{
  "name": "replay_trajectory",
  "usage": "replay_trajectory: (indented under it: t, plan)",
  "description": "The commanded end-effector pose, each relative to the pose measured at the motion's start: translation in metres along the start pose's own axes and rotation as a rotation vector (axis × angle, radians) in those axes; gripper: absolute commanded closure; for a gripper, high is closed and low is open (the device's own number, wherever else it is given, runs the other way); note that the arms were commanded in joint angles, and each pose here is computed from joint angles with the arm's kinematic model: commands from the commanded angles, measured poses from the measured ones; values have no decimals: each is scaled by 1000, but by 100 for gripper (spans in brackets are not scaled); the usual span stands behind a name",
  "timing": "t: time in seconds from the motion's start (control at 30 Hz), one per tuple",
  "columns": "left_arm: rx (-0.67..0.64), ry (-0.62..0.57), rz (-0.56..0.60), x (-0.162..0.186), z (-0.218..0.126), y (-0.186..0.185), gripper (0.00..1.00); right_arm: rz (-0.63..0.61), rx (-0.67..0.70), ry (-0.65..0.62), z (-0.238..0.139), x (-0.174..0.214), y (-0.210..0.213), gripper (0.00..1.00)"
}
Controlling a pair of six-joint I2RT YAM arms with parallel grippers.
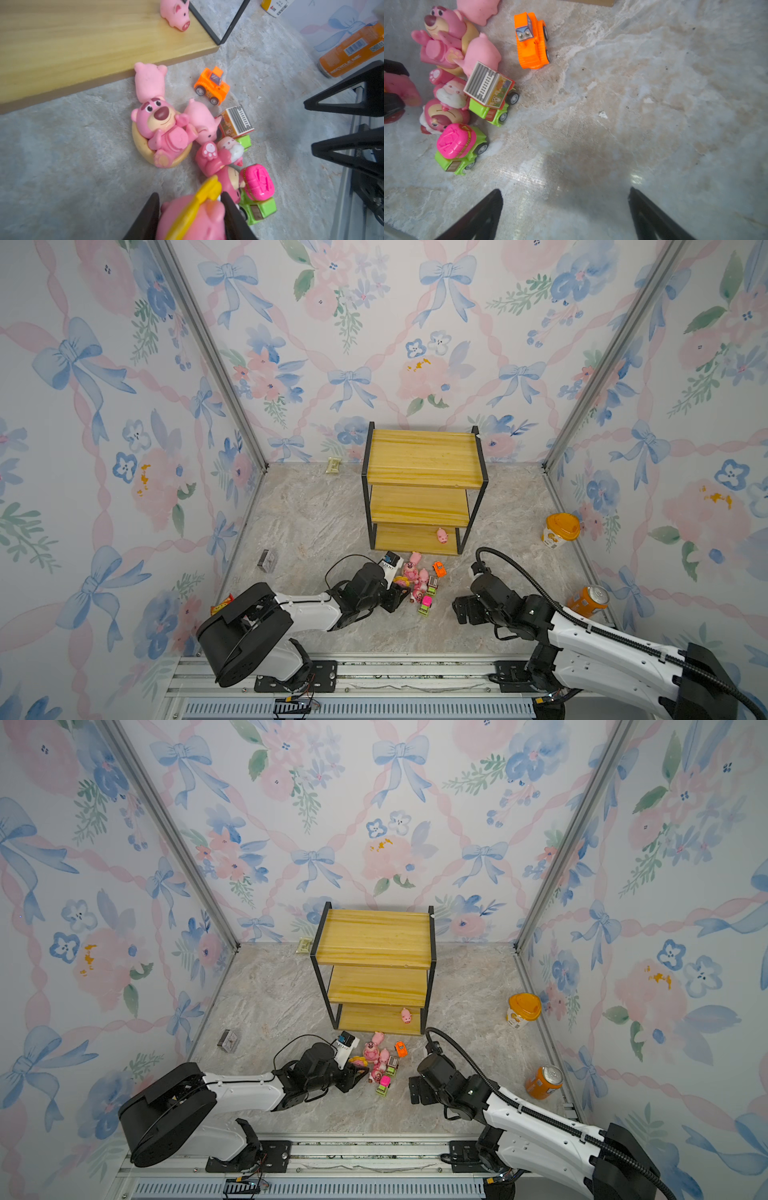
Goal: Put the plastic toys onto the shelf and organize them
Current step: 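Lift the sunflower figure with the left gripper up to the top shelf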
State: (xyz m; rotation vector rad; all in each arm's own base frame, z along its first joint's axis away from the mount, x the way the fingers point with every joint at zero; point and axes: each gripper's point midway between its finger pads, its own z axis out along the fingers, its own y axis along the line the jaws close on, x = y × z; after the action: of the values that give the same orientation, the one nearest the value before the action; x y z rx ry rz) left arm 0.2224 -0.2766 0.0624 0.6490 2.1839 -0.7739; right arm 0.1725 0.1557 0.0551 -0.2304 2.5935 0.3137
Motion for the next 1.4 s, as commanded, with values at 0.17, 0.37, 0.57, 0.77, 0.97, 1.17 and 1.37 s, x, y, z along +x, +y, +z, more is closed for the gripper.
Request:
replay_trajectory:
  t: [0.17,0.37,0.57,0.77,0.97,1.17,1.37]
  plan:
    - [97,-79,139,-65,-40,-41,90,-9,20,-3,-5,-5,-3,3]
    - [110,-133,206,-116,-70,-63,89,-8,23,10,-4,-5,-3,3]
    - [93,-221,269,-178,-100,-82,88,-48,11,14,-5,-7,1,3]
    - [52,-246,350,-226,-117,-94,88,-60,5,20,-4,-7,3,3]
    - [35,-308,396,-273,-134,-93,89,-65,3,20,-4,-7,3,3]
    - [24,-331,372,-293,-140,-77,97,-63,12,24,-3,-5,-1,3]
    - [-4,-373,402,-317,-151,-73,97,-62,11,22,-2,-7,-1,3]
